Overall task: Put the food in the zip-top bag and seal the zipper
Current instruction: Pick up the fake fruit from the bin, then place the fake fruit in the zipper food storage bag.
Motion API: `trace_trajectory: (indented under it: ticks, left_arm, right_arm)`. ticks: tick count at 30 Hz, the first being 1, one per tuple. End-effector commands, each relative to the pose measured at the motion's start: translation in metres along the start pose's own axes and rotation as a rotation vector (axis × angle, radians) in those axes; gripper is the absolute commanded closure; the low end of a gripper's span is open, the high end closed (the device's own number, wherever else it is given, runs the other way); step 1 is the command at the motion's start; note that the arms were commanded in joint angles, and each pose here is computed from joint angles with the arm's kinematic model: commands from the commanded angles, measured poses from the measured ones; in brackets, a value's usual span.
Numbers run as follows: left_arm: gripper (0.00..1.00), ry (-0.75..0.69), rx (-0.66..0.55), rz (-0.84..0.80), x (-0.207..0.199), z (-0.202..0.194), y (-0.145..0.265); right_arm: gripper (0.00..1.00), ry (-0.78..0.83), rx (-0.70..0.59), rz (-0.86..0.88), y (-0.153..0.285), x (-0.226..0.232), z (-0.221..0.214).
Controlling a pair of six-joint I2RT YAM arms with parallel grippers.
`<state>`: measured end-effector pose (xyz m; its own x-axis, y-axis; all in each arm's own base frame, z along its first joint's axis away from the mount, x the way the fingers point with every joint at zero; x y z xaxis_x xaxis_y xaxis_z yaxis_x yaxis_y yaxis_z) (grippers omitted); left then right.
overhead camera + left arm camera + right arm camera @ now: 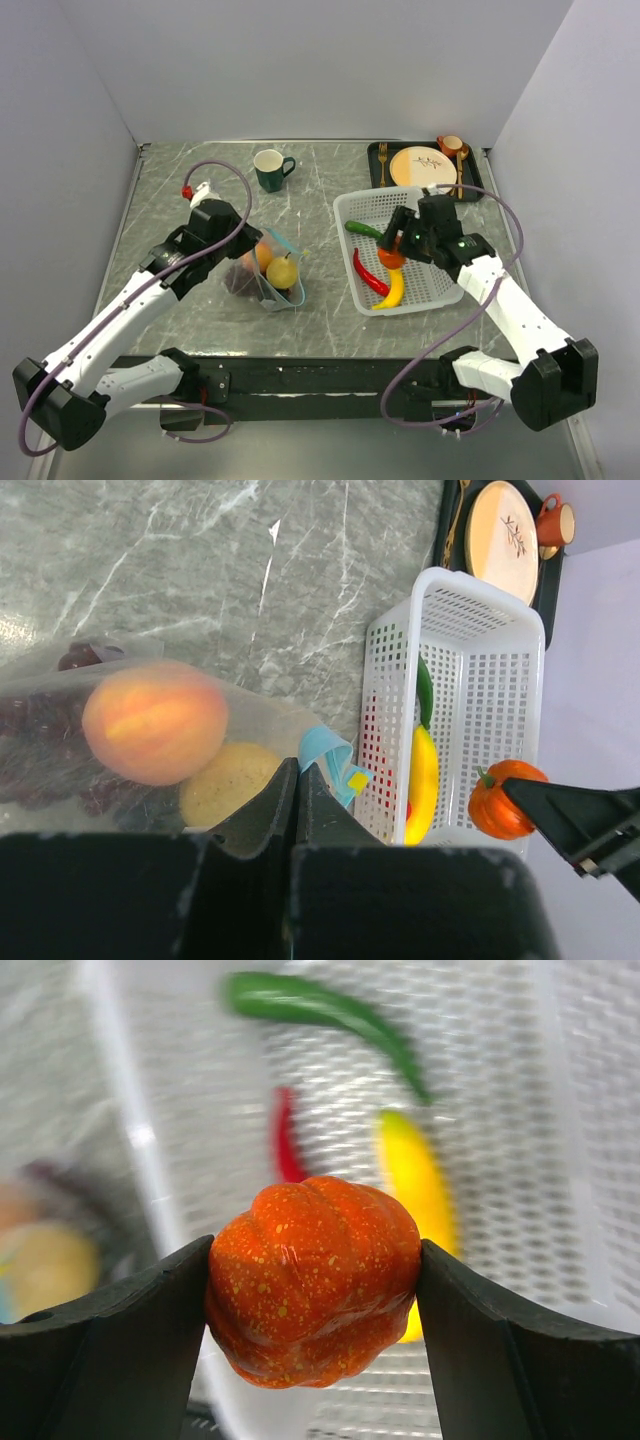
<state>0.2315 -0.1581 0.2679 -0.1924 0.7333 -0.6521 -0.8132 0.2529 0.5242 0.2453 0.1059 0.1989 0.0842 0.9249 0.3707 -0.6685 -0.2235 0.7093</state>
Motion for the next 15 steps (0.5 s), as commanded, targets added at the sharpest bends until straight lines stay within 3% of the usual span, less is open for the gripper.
trace_trajectory:
  ticks: [1,7,15]
  left_arm:
    - [0.97,-0.005,-0.007,-0.082,-0.020,0.008,0.004]
    - [0.98,-0.007,0.012,-0.109,-0.027,0.007,0.002]
    - [0.97,0.002,0.011,-0.147,-0.040,0.013,0.002]
  right_arm:
    - [0.67,0.081,-0.053,0.312,0.026,0.072,0.023]
    - [0.65,0.178,0.003,0.527,0.040,0.144,0.006]
    - [0.65,0.311,0.134,0.609,0.030,0.199,-0.033]
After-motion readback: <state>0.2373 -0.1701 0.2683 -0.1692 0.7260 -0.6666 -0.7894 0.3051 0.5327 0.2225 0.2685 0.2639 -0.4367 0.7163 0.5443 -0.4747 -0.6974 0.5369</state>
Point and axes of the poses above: each gripper's point midway between its finger pads, its own y axis back along the fingers, its own x axis along the line the jaws close on, z = x × y, the point moved 6 cm from there along y, back along the fingers, and after that the axes turned 2 degrees about y, right-handed, at the moved point
